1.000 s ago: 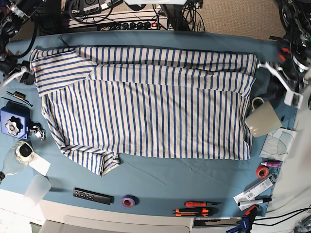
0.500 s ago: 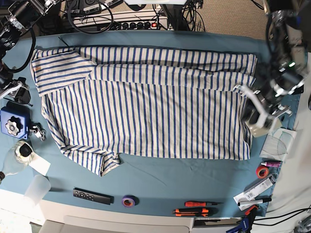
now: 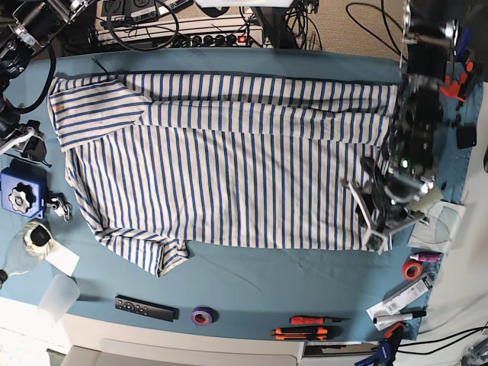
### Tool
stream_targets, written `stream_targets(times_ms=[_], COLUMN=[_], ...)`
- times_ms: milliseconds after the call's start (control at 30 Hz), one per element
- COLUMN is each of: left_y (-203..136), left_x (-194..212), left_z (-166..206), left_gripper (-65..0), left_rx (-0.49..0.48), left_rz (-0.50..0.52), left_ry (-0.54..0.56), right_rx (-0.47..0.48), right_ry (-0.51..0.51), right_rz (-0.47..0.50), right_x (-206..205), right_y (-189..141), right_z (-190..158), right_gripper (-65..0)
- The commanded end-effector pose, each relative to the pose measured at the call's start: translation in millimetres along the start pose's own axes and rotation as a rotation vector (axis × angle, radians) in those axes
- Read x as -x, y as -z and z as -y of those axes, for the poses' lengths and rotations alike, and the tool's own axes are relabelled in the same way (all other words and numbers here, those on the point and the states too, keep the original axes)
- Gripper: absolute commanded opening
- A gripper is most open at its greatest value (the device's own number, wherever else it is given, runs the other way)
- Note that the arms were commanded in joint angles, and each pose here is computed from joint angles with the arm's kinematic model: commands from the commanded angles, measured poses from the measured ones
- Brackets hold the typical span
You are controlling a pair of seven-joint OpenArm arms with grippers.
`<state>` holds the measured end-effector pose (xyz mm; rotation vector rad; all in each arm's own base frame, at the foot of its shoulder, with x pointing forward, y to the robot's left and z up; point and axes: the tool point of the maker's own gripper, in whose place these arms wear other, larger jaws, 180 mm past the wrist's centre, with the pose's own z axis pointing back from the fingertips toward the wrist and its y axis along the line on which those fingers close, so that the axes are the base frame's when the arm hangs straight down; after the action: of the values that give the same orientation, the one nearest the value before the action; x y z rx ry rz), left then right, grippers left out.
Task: Fold the T-shirt properly
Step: 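Move the left gripper down to grasp the shirt's side near the hem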
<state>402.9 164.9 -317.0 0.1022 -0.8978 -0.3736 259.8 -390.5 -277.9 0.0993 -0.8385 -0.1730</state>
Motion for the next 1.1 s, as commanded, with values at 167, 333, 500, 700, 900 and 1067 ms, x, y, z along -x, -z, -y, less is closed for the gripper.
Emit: stream_targets(times_ms=[167, 333, 500, 700, 900, 1067], left_y=[-5, -5, -4, 0, 23, 45], left_x=[-44, -20, -7, -23, -23, -14], left_z=[-21, -18, -12, -8, -16, -32], left_gripper=[-65.0, -65.0, -65.0, -65.0, -65.0, -65.0], left_rx=[-0.056, -0.045, -0.03, -0.037, -0.094, -0.121], left_rz=[0.063, -0.064, -0.091, 0.027, -0.002, -0.081], left_ry=[-0.022, -0.034, -0.041, -0.053, -0.076, -0.114], right_rx=[0.03, 0.031, 0.03, 0.03, 0.03, 0.03], right_ry=[-0.032, -0.032, -0.032, -0.032, -0.032, -0.032], right_rz=[0.078, 0.077, 0.08, 0.079, 0.08, 0.08], right_x=[-23, -23, -24, -24, -24, -24], right_y=[-7, -8, -7, -8, -8, -8], right_z=[6, 7, 6, 7, 6, 7], right_gripper=[-47.8, -47.8, -47.8, -47.8, -47.8, -47.8])
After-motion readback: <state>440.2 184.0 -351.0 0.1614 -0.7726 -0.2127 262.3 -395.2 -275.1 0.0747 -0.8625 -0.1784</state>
